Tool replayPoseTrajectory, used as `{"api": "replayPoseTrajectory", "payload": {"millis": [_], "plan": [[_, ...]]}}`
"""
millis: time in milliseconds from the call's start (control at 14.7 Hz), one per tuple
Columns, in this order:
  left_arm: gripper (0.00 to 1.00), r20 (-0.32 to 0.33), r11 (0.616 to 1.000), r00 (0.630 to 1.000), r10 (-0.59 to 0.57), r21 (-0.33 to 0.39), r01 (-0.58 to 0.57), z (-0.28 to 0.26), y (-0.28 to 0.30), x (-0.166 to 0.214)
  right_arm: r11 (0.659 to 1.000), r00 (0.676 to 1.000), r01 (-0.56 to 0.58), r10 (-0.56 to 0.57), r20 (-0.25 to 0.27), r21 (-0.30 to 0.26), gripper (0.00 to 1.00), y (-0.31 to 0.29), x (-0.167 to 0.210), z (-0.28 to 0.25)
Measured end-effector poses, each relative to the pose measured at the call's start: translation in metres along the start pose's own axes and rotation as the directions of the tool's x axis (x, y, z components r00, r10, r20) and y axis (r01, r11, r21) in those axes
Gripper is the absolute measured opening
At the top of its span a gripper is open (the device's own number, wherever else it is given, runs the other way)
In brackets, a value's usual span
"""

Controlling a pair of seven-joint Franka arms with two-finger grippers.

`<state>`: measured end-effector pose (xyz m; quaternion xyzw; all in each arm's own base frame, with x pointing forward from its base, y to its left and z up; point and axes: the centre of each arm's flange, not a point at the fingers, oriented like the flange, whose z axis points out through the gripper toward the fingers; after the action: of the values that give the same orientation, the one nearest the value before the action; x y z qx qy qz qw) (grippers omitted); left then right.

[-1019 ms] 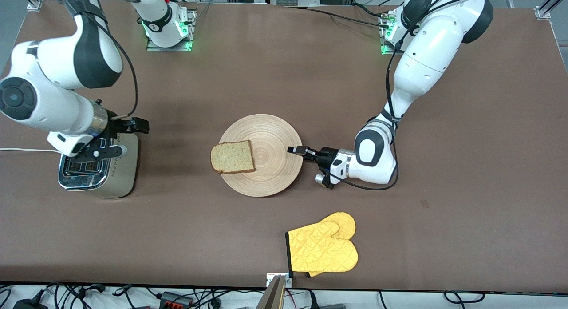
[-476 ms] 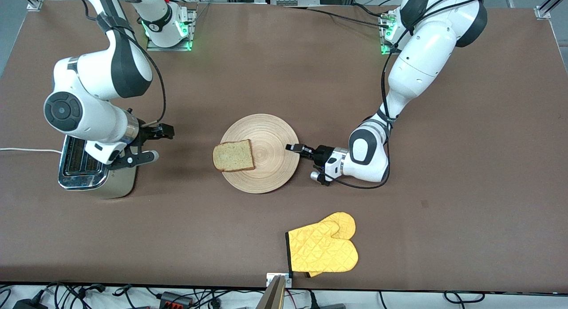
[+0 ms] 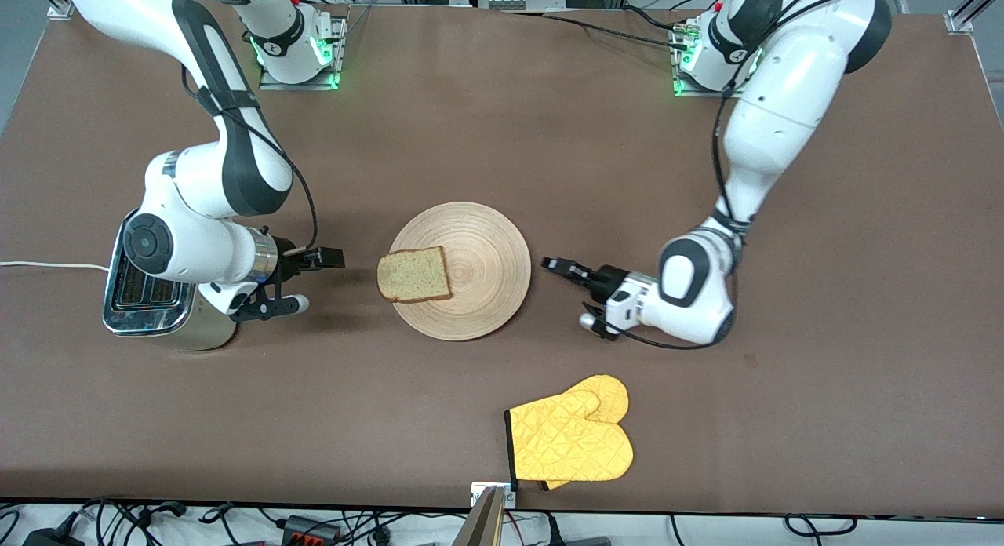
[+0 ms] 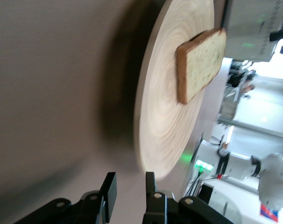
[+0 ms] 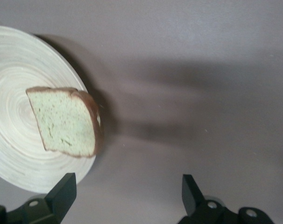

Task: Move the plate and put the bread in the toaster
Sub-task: 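Grasp the bread slice with the right gripper while the left gripper withdraws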

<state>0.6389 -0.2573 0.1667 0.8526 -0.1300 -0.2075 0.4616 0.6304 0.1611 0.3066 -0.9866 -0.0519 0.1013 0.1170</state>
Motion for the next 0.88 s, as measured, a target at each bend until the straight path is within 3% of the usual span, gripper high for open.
{"api": "replayPoseTrajectory", "payload": {"millis": [204, 340, 476, 543, 679, 815, 883], "plan": [[0.33, 0.105, 0.995, 0.993, -0.057, 0.09, 0.047, -0.114, 0.02, -0.034, 0.998, 0.999, -0.042, 0.043, -0.004, 0.055, 1.0, 0.003, 0.008, 0.022], [0.36, 0.123, 0.979, 0.986, -0.11, 0.185, 0.086, -0.184, 0.018, -0.062, 0.994, 0.998, -0.069, 0.069, 0.005, 0.087, 1.0, 0.005, 0.012, 0.037], [0.37, 0.121, 0.939, 0.979, -0.163, 0.323, 0.117, -0.24, 0.019, -0.084, 0.992, 0.997, -0.072, 0.072, 0.01, 0.106, 1.0, 0.006, 0.015, 0.052], [0.44, 0.113, 0.902, 0.977, -0.182, 0.415, 0.12, -0.264, 0.028, -0.092, 0.992, 0.998, -0.061, 0.061, 0.007, 0.11, 1.0, 0.005, 0.017, 0.058], [0.46, 0.072, 0.805, 0.98, -0.184, 0.584, 0.108, -0.307, 0.066, -0.106, 0.993, 0.999, -0.047, 0.048, -0.007, 0.112, 1.0, -0.001, 0.02, 0.069], [0.6, -0.003, 0.722, 0.987, -0.162, 0.681, 0.12, -0.346, 0.113, -0.129, 0.99, 0.999, -0.04, 0.044, -0.023, 0.134, 1.0, -0.014, 0.022, 0.081], [0.72, -0.045, 0.679, 0.986, -0.158, 0.72, 0.142, -0.368, 0.132, -0.147, 0.987, 0.998, -0.046, 0.051, -0.024, 0.156, 1.0, -0.021, 0.022, 0.086]]}}
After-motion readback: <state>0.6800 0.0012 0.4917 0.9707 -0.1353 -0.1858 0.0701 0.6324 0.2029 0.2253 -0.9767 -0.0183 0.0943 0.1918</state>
